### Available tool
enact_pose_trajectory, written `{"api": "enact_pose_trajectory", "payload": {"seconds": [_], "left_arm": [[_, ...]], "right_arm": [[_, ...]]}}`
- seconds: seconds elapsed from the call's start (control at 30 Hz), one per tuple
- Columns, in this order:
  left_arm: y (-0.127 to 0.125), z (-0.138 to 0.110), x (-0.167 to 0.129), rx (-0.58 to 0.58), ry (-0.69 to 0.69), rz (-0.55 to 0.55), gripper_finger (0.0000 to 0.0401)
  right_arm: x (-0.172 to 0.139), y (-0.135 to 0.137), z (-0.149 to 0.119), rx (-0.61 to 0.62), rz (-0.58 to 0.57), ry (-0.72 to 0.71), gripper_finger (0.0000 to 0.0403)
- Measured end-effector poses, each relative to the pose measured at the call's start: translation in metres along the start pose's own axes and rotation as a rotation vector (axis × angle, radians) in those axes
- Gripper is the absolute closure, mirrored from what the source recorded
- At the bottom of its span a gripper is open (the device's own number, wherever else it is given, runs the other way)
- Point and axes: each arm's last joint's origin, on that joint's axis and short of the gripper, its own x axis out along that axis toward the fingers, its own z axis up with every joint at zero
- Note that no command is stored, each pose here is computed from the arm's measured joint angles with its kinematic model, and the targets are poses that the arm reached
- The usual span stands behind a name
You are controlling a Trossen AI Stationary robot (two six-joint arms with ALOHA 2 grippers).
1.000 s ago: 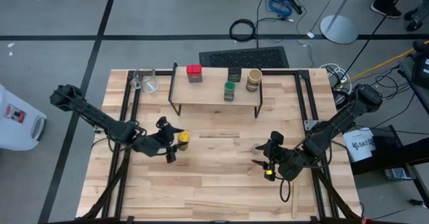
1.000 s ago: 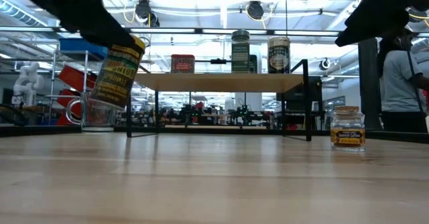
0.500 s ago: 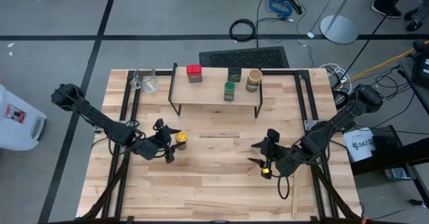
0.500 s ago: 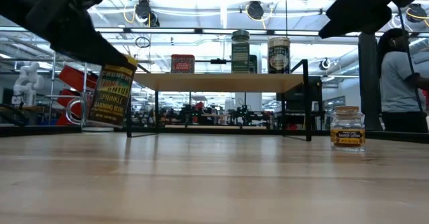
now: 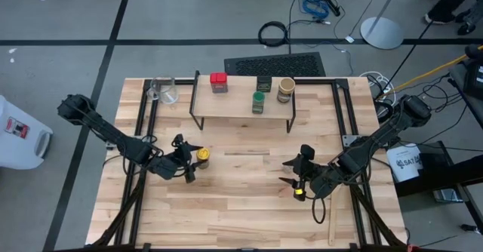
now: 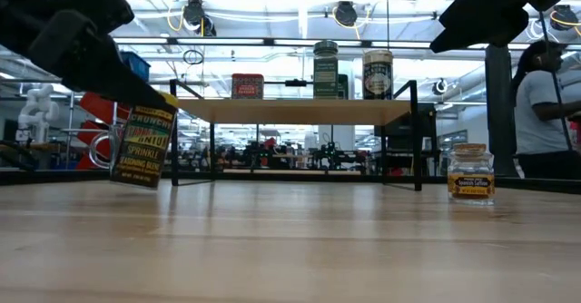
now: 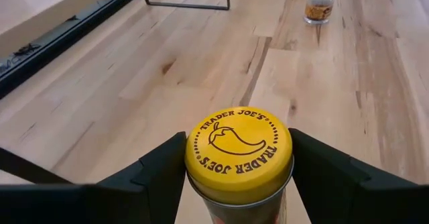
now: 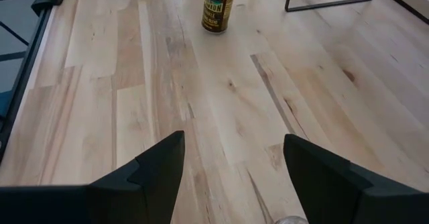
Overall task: Shelf spices
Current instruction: Remove the yellow seasoning bottle from the shelf
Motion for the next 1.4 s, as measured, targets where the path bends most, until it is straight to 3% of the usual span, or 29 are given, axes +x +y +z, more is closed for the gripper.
{"api": "enact_pose_trajectory", "payload": {"seconds": [0.27, 0.93, 1.23, 1.4], "left_arm": [[-0.0017, -0.0006, -0.0001, 0.002, 0.023, -0.056, 0.0157], [-0.0058, -0.0014, -0.0037, -0.005, 0.016, -0.080, 0.0156], [-0.0056, -0.0008, -0.0037, -0.020, 0.008, -0.067, 0.0108], [-0.0055, -0.0004, -0.0036, -0.013, 0.001, -0.059, 0.0102]], "right_arm": [[0.0000, 0.0000, 0.0000, 0.000, 0.000, 0.000, 0.0161], [0.0000, 0.0001, 0.0000, 0.000, 0.003, 0.002, 0.0161], [-0.0001, 0.0001, 0.0001, 0.004, 0.003, 0.002, 0.0161], [-0.0001, 0.0001, 0.0001, 0.004, 0.003, 0.002, 0.0161]]}}
